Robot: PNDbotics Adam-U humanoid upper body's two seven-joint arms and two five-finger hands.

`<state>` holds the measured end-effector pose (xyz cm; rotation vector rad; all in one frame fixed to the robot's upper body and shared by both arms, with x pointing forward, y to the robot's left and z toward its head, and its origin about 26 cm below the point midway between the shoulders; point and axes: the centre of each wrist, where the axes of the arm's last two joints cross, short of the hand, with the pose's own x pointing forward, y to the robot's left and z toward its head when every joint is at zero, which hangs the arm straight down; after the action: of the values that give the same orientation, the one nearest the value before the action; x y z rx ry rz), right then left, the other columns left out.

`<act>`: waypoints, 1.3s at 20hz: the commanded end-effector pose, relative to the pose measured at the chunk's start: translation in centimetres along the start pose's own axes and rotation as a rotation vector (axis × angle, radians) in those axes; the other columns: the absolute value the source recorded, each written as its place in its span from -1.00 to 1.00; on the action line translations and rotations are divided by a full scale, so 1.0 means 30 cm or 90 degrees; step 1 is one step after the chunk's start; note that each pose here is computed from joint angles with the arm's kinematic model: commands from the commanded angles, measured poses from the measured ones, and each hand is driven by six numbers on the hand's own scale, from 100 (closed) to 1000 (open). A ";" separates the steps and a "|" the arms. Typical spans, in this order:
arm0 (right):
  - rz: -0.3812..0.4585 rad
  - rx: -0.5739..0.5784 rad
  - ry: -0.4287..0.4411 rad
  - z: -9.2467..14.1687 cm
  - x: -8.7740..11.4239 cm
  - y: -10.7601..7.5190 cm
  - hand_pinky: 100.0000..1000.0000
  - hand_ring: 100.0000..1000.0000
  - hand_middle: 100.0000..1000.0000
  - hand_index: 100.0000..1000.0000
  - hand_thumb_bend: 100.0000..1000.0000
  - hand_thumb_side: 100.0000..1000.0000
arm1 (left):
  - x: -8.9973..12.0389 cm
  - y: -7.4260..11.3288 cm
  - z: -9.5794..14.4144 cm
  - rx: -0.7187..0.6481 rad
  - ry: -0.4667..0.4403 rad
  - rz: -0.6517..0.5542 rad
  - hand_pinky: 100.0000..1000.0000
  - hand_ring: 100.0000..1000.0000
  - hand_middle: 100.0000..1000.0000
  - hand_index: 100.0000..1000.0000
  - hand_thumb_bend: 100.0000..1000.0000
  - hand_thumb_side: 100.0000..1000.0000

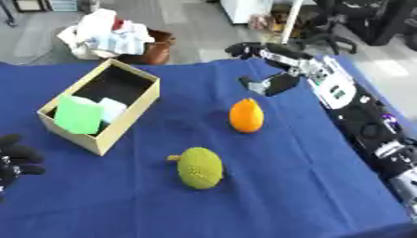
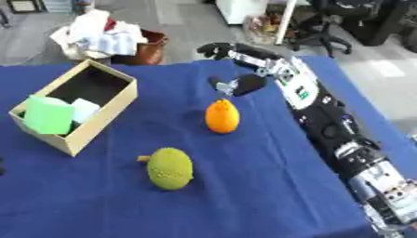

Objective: Pick up objects on the table and place them in the box.

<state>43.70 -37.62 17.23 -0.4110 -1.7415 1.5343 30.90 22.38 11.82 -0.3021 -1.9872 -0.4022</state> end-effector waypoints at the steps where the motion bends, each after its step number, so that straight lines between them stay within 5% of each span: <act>1: 0.123 0.188 -0.088 0.057 -0.026 -0.030 0.79 0.86 0.90 1.00 -1.00 0.20 | 0.016 0.017 -0.002 0.003 -0.007 -0.015 0.16 0.23 0.10 0.57 -1.00 0.68; 10: 0.125 0.239 -0.071 0.074 -0.049 0.032 0.79 0.86 0.88 1.00 -1.00 0.40 | 0.016 0.017 -0.002 0.004 -0.006 -0.016 0.16 0.23 0.10 0.57 -1.00 0.68; 11: 0.126 0.248 -0.071 0.070 -0.049 0.042 0.78 0.85 0.84 1.00 -1.00 0.14 | 0.016 0.017 -0.002 0.004 -0.007 -0.016 0.16 0.22 0.10 0.57 -1.00 0.68; 20: 0.182 0.268 -0.064 -0.018 -0.026 0.097 0.72 0.78 0.68 0.94 -1.00 -0.43 | 0.015 0.013 -0.004 0.001 -0.006 -0.013 0.16 0.22 0.10 0.57 -1.00 0.68; 22: 0.190 0.261 -0.069 -0.036 -0.018 0.101 0.70 0.75 0.59 0.83 -1.00 -0.67 | 0.014 0.012 -0.004 0.000 -0.006 -0.013 0.16 0.22 0.10 0.57 -1.00 0.69; 26: 0.204 0.211 -0.092 -0.071 0.006 0.087 0.61 0.59 0.16 0.44 -1.00 -0.71 | 0.014 0.011 -0.004 0.000 -0.006 -0.012 0.16 0.22 0.10 0.57 -1.00 0.68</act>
<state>44.27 -35.32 13.25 -0.5134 -1.5919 1.8162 30.94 22.41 11.68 -0.2987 -1.9825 -0.3982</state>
